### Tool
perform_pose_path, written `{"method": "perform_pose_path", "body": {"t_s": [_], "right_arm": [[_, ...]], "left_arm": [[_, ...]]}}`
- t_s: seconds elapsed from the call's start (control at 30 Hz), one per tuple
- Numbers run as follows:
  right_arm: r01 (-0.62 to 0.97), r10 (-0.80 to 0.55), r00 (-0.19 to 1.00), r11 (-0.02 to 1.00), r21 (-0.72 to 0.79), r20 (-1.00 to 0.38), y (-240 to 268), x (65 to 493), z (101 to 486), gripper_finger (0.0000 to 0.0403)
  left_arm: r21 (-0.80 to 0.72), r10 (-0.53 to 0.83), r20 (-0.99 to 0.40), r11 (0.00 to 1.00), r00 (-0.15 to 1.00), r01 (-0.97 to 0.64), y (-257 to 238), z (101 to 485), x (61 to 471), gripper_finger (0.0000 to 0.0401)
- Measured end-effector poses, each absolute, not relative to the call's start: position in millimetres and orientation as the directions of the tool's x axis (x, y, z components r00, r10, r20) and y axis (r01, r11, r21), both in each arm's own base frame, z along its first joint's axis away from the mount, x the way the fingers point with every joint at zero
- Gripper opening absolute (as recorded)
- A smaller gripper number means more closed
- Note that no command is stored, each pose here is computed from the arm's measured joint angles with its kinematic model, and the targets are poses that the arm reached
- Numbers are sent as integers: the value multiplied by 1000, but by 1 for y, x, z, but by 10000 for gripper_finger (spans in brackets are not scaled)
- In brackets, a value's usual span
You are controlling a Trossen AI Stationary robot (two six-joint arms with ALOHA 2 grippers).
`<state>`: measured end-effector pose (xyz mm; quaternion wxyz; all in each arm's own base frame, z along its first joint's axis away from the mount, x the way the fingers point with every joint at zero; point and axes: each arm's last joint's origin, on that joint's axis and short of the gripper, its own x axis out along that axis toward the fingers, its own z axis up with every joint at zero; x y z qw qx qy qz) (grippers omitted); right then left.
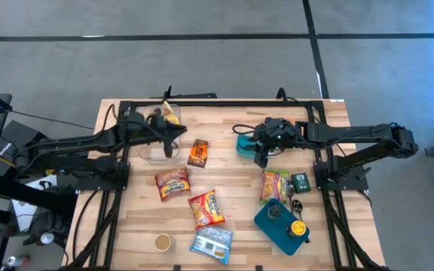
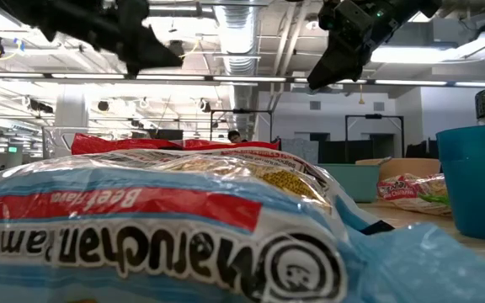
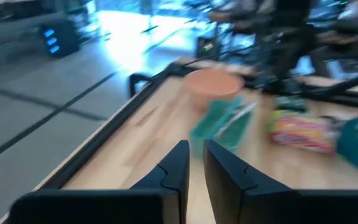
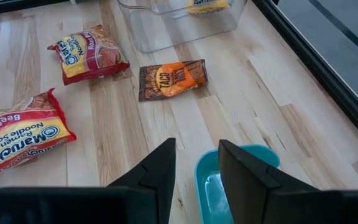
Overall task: Pick & Place Food Item
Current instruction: Put the red noodle pack into the transparent bin
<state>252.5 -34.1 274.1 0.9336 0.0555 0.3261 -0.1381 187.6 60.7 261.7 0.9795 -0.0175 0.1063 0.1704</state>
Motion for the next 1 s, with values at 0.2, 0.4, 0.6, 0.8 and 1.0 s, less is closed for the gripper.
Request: {"method": "perform_pose_path", "body": {"t_s": [0.2, 0.4, 0.6, 0.8, 1.0], "right_arm": [[294, -222, 749, 956, 14, -625, -34, 252, 274, 115], [298, -221, 748, 954, 20, -626, -34, 252, 274, 115], [314, -220, 747, 949, 40, -627, -34, 252, 274, 115], [314, -220, 745, 949, 40, -630, -34, 252, 274, 115], [314, -220, 742, 948, 39, -633, -34, 252, 273, 115]], "left_arm": [[0, 170, -165, 985, 971, -173, 27, 270, 189, 23], [-1, 16, -162, 1000, 987, -16, -3, 270, 191, 7], [-24, -117, -165, 993, 979, 115, -29, 270, 189, 1], [-24, -151, -204, 989, 967, 149, -51, 262, 191, 1], [37, -43, -326, 998, 944, 58, -67, 241, 198, 1]]}}
